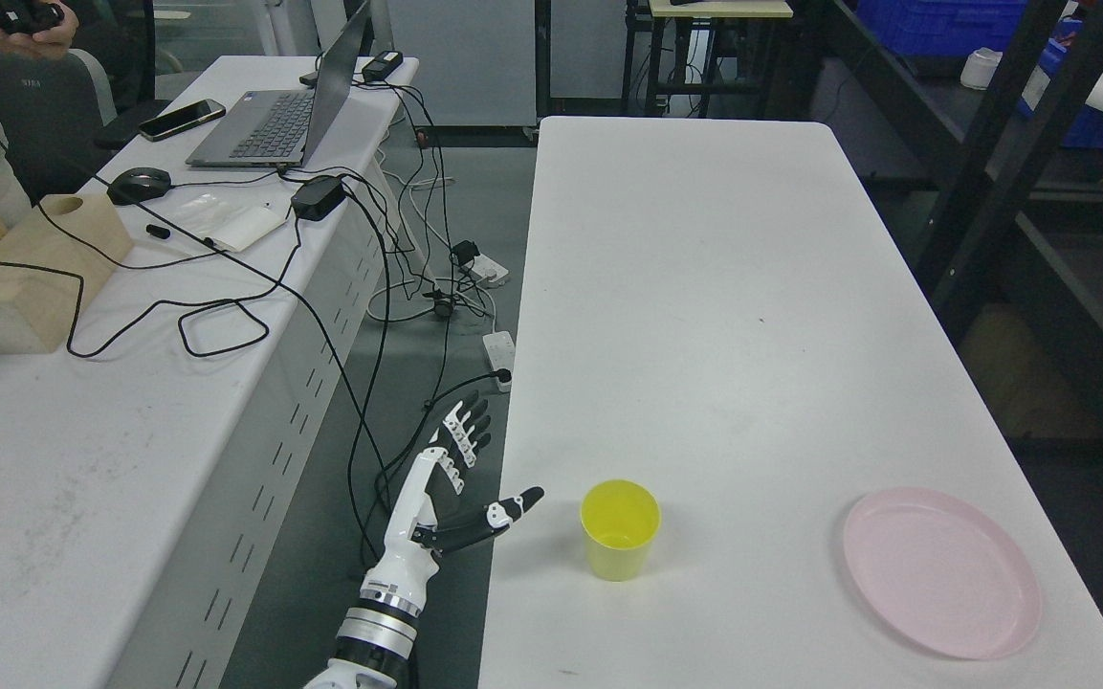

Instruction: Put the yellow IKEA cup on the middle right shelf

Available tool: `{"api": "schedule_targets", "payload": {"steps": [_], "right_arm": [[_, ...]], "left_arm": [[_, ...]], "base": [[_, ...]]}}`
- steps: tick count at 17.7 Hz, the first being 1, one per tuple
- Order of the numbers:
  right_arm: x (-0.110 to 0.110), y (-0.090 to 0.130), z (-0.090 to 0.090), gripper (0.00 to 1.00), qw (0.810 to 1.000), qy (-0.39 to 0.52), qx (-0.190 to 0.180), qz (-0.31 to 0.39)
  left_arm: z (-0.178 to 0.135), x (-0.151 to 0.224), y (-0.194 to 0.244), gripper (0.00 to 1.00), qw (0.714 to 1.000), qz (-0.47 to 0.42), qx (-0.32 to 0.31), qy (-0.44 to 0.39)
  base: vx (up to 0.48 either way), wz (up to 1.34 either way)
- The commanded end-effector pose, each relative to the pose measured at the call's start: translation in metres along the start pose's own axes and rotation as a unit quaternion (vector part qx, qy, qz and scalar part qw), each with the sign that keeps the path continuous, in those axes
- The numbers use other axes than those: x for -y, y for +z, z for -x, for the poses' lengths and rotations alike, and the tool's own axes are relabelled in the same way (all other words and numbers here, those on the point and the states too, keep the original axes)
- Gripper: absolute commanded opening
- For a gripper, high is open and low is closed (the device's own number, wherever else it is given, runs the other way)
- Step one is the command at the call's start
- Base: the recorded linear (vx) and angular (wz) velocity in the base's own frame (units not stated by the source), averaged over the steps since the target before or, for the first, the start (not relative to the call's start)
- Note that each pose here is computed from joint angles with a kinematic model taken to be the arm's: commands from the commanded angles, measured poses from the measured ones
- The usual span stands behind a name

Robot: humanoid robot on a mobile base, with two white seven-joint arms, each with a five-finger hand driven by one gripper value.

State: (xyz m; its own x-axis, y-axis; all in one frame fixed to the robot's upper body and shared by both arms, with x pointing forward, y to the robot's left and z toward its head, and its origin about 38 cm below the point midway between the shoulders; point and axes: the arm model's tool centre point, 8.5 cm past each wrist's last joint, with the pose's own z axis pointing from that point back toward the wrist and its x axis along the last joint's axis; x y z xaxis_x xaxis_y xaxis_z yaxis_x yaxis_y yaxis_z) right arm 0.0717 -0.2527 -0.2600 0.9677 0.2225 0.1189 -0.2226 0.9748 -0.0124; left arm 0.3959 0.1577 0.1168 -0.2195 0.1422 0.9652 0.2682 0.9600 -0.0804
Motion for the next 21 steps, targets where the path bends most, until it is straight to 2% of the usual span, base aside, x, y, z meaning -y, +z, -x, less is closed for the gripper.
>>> {"api": "schedule_targets", "payload": {"steps": [1,7,15,21], "right_arm": [[0.01,0.001,0.006,0.99,1.0,0.001,-0.005,0.008],[0.01,0.001,0.006,0.99,1.0,0.001,-0.005,0.008],[0.01,0.001,0.006,0.99,1.0,0.001,-0.005,0.008],[0.01,0.001,0.006,0.99,1.0,0.001,-0.005,0.008]], "left_arm": [[0.013,0.071,0.008,1.0,0.994,0.105,-0.017,0.007],[0.015,0.077,0.01,1.0,0.993,0.112,-0.02,0.008],[0.027,0.064,0.023,1.0,0.995,0.089,-0.039,0.012],[0.027,0.034,0.02,1.0,0.998,0.048,-0.042,0.004]], "base": [[0.0,0.0],[0.0,0.0],[0.0,0.0],[0.0,0.0]]}}
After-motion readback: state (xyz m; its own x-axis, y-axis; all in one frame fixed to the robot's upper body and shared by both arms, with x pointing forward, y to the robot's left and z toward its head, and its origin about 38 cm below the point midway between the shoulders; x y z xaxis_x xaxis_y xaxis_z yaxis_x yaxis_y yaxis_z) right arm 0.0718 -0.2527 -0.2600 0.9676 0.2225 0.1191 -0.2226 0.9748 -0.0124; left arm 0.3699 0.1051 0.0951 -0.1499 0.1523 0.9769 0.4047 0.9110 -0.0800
